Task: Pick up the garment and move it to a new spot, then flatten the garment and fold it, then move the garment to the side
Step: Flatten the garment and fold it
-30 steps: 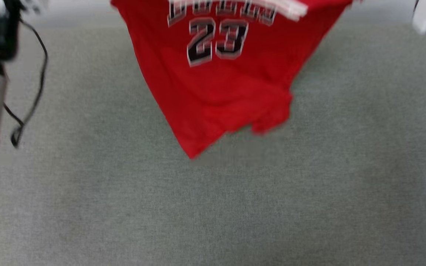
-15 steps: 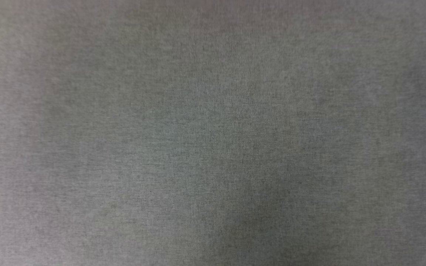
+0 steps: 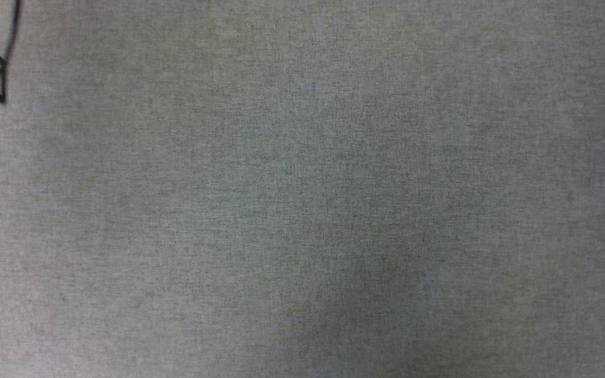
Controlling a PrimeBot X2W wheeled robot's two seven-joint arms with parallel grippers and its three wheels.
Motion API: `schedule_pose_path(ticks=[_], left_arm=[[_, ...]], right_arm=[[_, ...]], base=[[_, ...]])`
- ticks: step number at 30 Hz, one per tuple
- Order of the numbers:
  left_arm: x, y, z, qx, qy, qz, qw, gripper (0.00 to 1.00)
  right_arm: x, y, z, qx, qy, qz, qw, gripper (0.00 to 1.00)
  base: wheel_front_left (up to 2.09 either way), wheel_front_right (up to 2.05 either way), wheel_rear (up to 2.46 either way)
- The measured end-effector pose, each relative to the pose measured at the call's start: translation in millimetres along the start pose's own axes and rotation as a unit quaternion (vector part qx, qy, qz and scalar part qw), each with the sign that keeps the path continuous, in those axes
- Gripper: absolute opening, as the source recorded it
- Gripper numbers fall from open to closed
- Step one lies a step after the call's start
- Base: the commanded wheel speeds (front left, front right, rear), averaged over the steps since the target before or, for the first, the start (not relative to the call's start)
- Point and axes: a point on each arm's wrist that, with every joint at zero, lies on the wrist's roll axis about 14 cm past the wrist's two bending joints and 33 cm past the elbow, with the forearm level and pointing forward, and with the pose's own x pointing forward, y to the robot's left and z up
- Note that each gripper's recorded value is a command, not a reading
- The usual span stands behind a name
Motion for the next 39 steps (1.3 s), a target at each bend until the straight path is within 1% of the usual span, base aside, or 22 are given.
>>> schedule_pose_path(ticks=[3,7,13,17,19,23,27,30,34,37,39], left_arm=[[-12.7,0.5,-30.5,-0.016,0.033,0.003,0.999,0.0],[-32.1,4.7,-55.1,-0.036,0.059,0.009,0.998,0.0],[-80.7,13.0,-77.1,-0.051,0.095,0.016,0.994,0.0],[-128.7,13.3,-87.4,-0.055,0.121,0.018,0.991,0.0],[-153.2,13.9,-86.5,-0.061,0.127,0.024,0.99,0.0],[-201.2,17.7,-75.4,-0.071,0.126,0.038,0.989,0.0],[-251.2,20.9,-65.3,-0.073,0.124,0.051,0.988,0.0],[-290.7,24.2,-61.9,-0.069,0.128,0.066,0.987,0.0],[-341.5,30.2,-60.2,-0.062,0.146,0.088,0.983,0.0],[-376.0,29.5,-62.3,-0.061,0.17,0.098,0.979,0.0],[-395.8,28.8,-63.3,-0.064,0.184,0.106,0.975,0.0]], right_arm=[[-5.7,6.2,-31.6,0.016,0.031,0.006,0.999,0.0],[-17.0,15.6,-52.9,0.026,0.051,0.016,0.998,0.0],[-60.7,31.9,-89.0,0.054,0.089,0.032,0.994,0.0],[-102.8,37.1,-102.4,0.076,0.095,0.035,0.992,0.0],[-125.7,37.7,-106.2,0.077,0.099,0.037,0.991,0.0],[-172.9,45.1,-109.9,0.088,0.105,0.046,0.989,0.0],[-217.7,39.9,-109.9,0.093,0.112,0.043,0.988,0.0],[-254.4,37.3,-119.1,0.105,0.129,0.035,0.985,0.0],[-303.2,41.6,-134.3,0.114,0.158,0.03,0.98,0.0],[-341.0,47.5,-150.5,0.133,0.188,0.022,0.973,0.0],[-367.4,54.7,-164.5,0.145,0.217,0.018,0.965,0.0]], base=[[0.0,0.0,0.0],[0.0,0.0,0.0],[0.0,0.0,0.0],[0.0,0.0,0.0],[0.0,0.0,0.0],[0.0,0.0,0.0],[0.0,0.0,0.0],[0.0,0.0,0.0],[0.0,0.0,0.0],[0.0,0.0,0.0],[0.0,0.0,0.0]])
